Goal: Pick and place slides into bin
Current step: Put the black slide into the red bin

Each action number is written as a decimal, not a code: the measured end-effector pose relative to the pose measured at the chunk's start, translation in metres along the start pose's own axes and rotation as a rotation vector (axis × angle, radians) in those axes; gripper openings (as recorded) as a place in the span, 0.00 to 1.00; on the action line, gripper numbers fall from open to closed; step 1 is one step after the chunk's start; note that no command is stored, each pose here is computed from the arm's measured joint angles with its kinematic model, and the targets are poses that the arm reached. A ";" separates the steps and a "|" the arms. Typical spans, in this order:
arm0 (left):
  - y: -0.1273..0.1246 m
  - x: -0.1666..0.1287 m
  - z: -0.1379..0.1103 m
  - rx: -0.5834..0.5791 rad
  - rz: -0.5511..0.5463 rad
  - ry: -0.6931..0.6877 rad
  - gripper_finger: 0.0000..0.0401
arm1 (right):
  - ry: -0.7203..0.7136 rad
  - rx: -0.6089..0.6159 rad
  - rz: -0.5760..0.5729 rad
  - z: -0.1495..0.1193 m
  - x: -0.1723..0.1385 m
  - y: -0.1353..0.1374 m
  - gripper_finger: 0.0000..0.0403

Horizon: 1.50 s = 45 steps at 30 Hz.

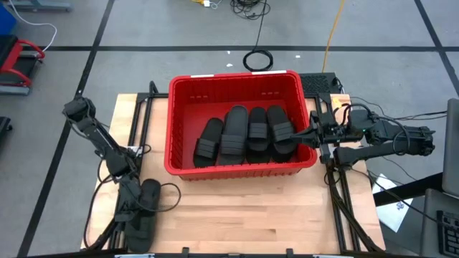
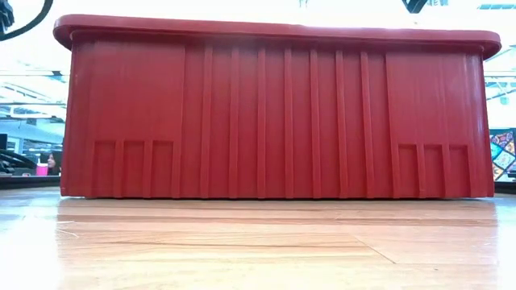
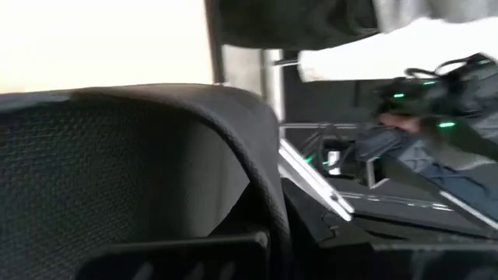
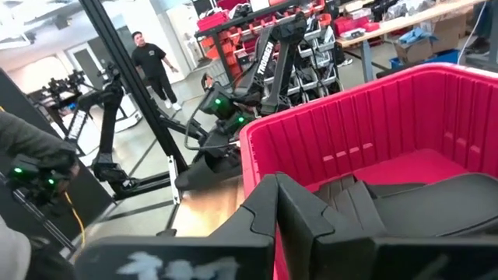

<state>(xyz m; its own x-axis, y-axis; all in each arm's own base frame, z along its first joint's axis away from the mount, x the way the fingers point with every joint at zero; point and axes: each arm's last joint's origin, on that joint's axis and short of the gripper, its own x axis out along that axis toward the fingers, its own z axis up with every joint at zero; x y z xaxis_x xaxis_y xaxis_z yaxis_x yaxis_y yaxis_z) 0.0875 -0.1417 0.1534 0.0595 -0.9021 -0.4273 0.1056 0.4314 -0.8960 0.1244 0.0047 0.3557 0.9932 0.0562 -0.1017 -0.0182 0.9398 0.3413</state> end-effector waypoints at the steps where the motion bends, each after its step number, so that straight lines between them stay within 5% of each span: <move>1: -0.002 0.000 0.001 -0.008 0.030 0.011 0.01 | 0.000 -0.010 0.000 0.000 0.000 0.000 0.00; 10: -0.005 -0.016 0.003 -0.084 0.205 0.030 0.01 | 0.000 -0.028 0.000 0.000 0.000 0.000 0.00; 14: -0.037 -0.034 0.011 0.050 0.218 -0.036 0.00 | 0.000 -0.028 0.002 0.000 0.000 0.000 0.00; 23: -0.117 -0.101 0.013 0.275 0.476 -0.092 0.00 | -0.009 -0.028 0.006 0.001 0.000 0.000 0.00; 27: -0.149 -0.141 0.016 0.353 0.566 -0.233 0.00 | -0.022 -0.028 0.011 0.002 0.000 0.001 0.00; 33: -0.174 -0.184 0.023 0.392 0.820 -0.349 0.00 | -0.046 -0.059 0.019 0.005 0.000 0.002 0.00; 36: -0.175 -0.195 0.034 0.390 0.977 -0.324 0.00 | -0.046 -0.073 0.019 0.005 0.000 0.002 0.00; 45: -0.186 -0.236 0.102 0.446 1.164 -0.330 0.00 | -0.067 -0.074 0.025 0.007 0.000 0.002 0.00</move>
<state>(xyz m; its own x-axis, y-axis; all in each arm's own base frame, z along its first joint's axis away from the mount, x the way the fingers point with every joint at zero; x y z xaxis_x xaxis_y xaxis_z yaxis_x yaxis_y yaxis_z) 0.1549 -0.0084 0.4337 0.5745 0.0221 -0.8182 0.1426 0.9816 0.1267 0.1247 0.0049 0.3627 0.9977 0.0600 -0.0307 -0.0494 0.9608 0.2728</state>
